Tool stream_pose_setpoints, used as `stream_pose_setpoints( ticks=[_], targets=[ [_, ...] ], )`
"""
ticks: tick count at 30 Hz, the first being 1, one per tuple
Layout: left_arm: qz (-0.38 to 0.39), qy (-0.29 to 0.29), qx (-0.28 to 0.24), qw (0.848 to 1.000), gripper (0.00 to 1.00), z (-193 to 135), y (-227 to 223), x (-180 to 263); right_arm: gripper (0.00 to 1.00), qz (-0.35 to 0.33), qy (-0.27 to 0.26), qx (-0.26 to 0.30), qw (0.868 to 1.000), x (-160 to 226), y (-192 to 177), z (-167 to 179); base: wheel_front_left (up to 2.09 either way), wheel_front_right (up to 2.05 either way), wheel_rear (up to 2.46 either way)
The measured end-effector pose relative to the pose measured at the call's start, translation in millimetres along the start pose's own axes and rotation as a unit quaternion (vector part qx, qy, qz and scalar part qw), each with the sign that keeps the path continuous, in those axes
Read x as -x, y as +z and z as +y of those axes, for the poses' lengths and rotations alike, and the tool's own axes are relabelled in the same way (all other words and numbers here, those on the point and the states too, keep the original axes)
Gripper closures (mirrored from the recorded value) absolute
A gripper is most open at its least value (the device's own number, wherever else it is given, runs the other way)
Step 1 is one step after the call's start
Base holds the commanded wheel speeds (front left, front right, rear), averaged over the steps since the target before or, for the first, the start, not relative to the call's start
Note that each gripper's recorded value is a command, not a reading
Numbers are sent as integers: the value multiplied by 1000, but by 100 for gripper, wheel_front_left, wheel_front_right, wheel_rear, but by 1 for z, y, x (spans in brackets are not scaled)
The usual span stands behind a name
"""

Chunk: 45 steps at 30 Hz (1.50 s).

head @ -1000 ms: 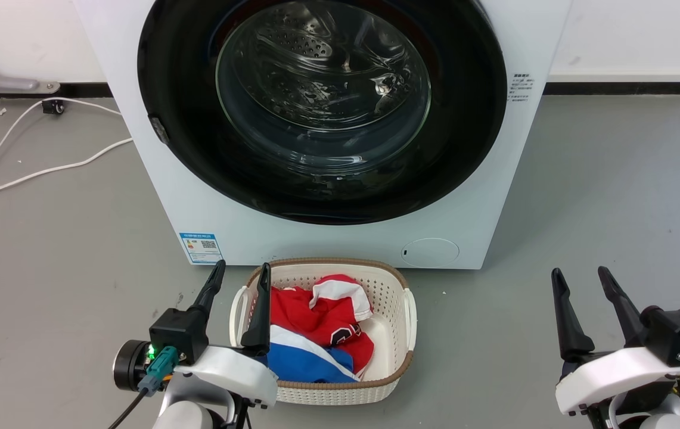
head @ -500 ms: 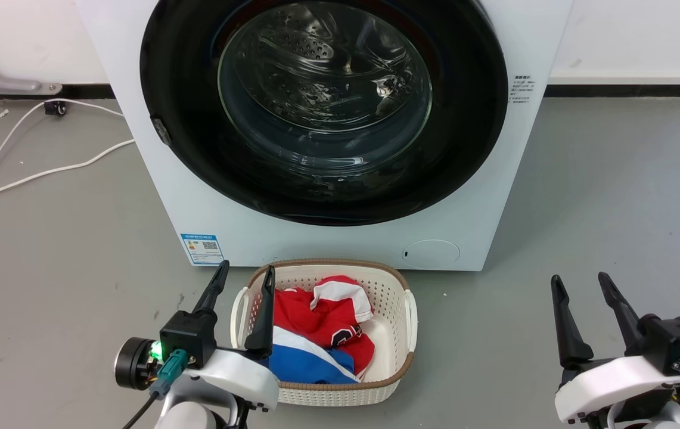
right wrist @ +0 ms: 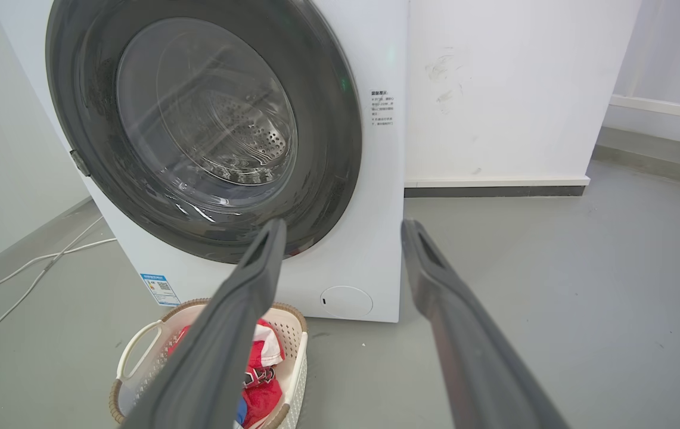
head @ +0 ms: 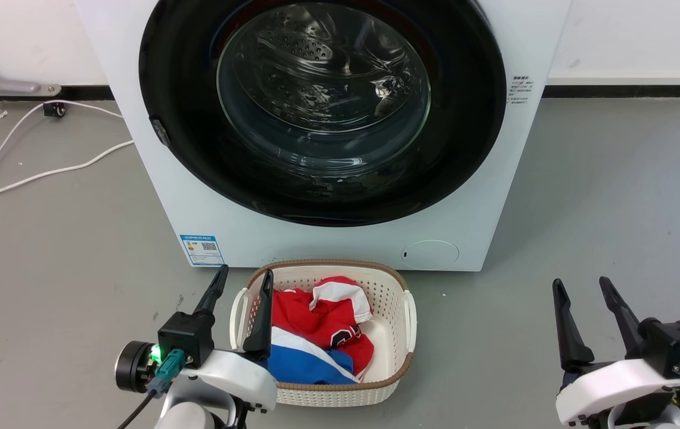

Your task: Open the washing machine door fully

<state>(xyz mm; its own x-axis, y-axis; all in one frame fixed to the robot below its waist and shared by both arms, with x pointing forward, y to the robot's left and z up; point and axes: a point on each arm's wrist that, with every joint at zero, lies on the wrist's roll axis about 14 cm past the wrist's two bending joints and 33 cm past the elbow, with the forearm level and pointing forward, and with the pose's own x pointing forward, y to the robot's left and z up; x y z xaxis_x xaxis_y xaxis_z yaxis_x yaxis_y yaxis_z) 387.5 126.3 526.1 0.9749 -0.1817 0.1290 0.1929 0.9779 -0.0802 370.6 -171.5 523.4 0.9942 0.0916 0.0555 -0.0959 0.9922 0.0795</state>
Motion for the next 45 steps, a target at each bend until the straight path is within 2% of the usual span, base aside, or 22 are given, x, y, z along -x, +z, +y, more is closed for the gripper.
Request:
stream_pose_setpoints(
  ticks=[12,13,14,15,20,21,23,26,29,31,35,39,42,44,45],
  targets=[
    [1,5,-7,1000,0,2,0,0,0,0,0,7,1000,0,-1,-1,0,0,0],
    [1,5,-8,1000,0,2,0,0,5,0,0,7,1000,0,-1,0,0,0,0],
    [1,5,-8,1000,0,2,0,0,71,0,0,7,1000,0,-1,0,0,0,0],
    [1,5,-9,1000,0,2,0,0,100,1,0,7,1000,0,-1,-1,0,0,0],
    [1,4,-11,1000,0,2,0,0,100,4,-4,-14,1000,1,-3,-2,0,0,0],
    [1,4,-11,1000,0,2,0,0,100,2,-8,-40,999,1,-3,-3,0,0,0],
    [1,5,-11,1000,0,2,0,0,100,1,-19,-128,992,1,-6,-6,0,0,0],
    [1,5,-12,1000,0,3,0,0,100,-2,-25,-249,968,1,-9,-4,0,0,0],
    [0,6,-15,1000,0,3,1,0,100,-6,-31,-359,933,0,-9,-4,0,0,0],
    [0,7,-15,1000,0,4,1,0,100,-17,-36,-451,892,-2,-6,-5,0,0,0],
    [-1,9,-18,1000,0,5,1,-2,100,-40,-47,-575,816,-9,1,-19,0,0,0],
    [-4,10,-23,1000,0,6,2,-7,100,-59,-60,-642,762,-19,3,-41,0,0,0],
    [-5,14,-26,1000,0,9,2,-13,100,-63,-68,-666,740,-31,2,-59,0,0,0],
    [-4,14,-28,1000,0,10,0,-17,100,-56,-78,-663,742,-41,-2,-74,0,0,0],
    [-4,14,-28,1000,0,11,0,-20,100,-56,-83,-667,739,-46,-4,-83,0,0,0]
  ],
)
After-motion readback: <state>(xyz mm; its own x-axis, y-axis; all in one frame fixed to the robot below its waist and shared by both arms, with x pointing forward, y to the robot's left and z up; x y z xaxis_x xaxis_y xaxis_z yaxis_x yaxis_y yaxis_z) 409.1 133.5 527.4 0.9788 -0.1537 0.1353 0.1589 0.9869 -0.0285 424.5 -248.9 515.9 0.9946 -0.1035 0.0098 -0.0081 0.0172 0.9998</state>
